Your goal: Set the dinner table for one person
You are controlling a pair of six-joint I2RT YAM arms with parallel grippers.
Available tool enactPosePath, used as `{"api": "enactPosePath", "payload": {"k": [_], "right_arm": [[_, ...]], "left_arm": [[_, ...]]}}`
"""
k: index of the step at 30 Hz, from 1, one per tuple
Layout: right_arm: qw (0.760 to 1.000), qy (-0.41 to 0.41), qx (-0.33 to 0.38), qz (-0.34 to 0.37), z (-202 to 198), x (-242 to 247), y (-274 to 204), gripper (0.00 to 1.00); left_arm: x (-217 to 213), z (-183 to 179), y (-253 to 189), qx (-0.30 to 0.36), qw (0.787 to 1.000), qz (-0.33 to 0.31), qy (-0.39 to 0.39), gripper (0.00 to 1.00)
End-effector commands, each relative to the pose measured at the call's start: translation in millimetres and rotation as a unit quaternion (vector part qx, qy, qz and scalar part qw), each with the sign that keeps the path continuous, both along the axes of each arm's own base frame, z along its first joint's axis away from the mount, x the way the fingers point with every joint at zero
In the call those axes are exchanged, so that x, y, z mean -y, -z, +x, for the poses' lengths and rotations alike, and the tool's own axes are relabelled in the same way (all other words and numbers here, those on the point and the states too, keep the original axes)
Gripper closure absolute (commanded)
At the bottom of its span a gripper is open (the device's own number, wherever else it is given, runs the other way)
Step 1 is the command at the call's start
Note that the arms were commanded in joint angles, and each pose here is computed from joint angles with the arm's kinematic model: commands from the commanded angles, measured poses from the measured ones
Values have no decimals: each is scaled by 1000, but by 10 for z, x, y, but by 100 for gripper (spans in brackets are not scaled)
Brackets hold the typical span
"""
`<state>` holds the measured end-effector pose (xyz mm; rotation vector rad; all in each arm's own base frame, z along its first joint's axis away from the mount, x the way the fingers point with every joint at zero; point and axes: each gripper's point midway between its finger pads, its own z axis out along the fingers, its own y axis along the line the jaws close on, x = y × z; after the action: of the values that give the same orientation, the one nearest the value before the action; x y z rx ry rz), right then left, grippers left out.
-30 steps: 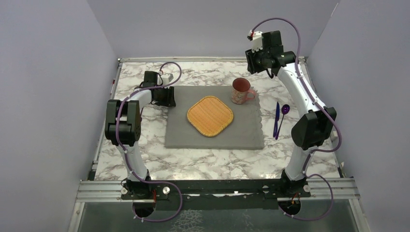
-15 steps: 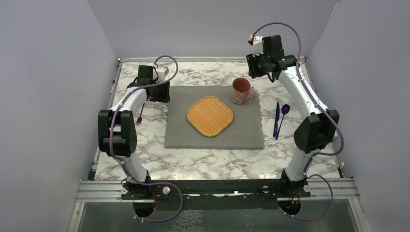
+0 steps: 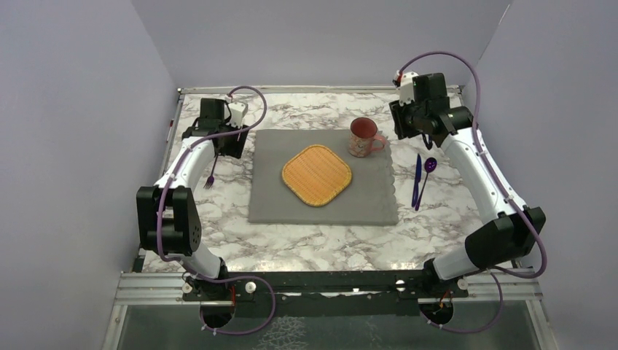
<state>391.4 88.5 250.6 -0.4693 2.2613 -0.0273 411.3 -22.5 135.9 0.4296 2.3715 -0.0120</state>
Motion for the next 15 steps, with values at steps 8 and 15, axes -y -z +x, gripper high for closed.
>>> {"api": "enactPosePath", "payload": {"k": [8,15], "right_arm": [[994,73,-76,-43,-431,555,345,57],[986,113,-119,23,-508,1062,618,58]], "left_arm": [[-506,-194,8,-31,996,59,-60,33],[-486,-202,11,-31,997,50,-58,33]]}}
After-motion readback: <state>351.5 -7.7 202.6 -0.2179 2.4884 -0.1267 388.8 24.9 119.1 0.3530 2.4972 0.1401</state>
